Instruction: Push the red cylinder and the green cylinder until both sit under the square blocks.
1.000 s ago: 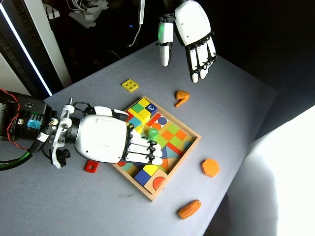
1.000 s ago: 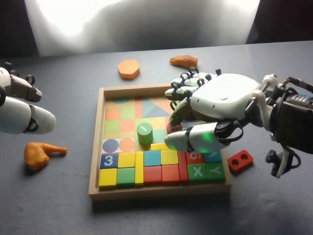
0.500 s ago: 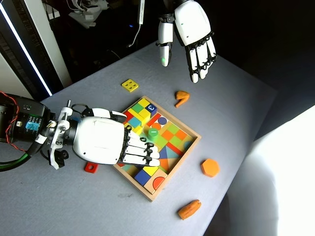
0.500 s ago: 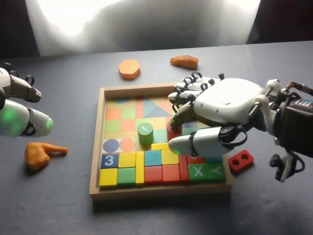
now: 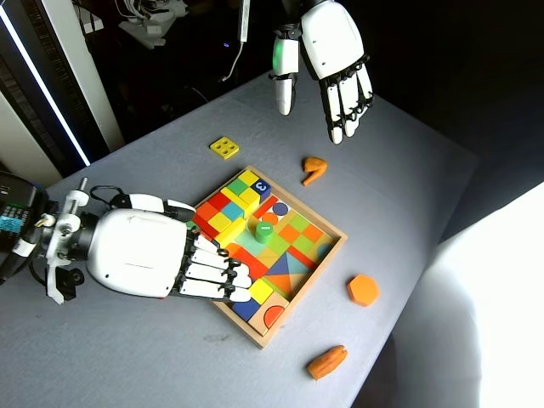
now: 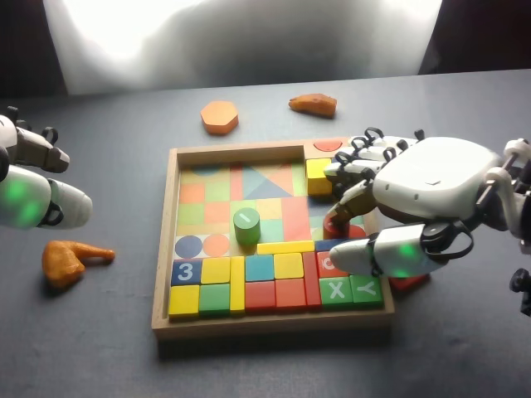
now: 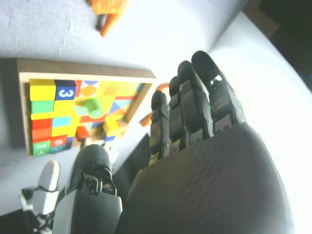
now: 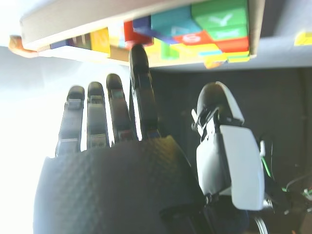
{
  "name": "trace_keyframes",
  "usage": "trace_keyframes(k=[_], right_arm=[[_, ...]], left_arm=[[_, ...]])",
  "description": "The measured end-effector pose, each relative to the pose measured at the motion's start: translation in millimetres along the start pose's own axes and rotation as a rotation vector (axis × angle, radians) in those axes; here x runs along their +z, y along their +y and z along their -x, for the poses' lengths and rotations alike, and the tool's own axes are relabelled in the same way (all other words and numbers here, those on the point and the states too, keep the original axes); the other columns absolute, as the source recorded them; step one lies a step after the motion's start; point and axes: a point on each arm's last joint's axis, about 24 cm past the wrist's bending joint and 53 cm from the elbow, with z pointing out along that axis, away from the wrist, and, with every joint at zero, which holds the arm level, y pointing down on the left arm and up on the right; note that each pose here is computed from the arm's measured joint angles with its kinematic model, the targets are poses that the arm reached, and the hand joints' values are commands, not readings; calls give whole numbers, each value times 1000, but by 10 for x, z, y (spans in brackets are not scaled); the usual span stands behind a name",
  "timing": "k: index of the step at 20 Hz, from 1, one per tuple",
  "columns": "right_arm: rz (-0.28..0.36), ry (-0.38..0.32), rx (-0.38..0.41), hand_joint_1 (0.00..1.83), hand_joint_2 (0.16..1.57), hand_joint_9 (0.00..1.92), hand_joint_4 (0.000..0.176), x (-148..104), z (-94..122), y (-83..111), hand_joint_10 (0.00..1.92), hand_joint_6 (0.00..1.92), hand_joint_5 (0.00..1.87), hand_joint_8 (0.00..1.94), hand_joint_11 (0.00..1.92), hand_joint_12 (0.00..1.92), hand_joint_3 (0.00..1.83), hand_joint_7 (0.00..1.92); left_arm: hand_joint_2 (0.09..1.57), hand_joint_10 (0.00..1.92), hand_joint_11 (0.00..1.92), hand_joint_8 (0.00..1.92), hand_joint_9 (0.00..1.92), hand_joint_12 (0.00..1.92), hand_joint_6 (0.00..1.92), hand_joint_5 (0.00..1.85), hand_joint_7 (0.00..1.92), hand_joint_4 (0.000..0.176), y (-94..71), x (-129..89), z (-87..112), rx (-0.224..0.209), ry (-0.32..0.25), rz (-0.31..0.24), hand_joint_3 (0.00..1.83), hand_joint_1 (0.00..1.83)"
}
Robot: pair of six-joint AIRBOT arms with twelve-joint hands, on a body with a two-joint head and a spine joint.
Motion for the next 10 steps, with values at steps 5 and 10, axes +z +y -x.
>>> trace_keyframes(k=[5,10], right_arm=[[-23,1,-7,0,1215,23,0,-97,32,-106,13,70,680,17,0,0,0,171],[-32,1,-10,0,1222,19,0,-128,3,-150,11,62,669,5,0,0,2,152]], left_arm=[[1270,3,0,4,290,913,4,238,232,52,1,0,0,1,0,0,0,49],[1275,0,0,0,275,872,0,222,224,50,0,0,0,0,0,0,1,78]])
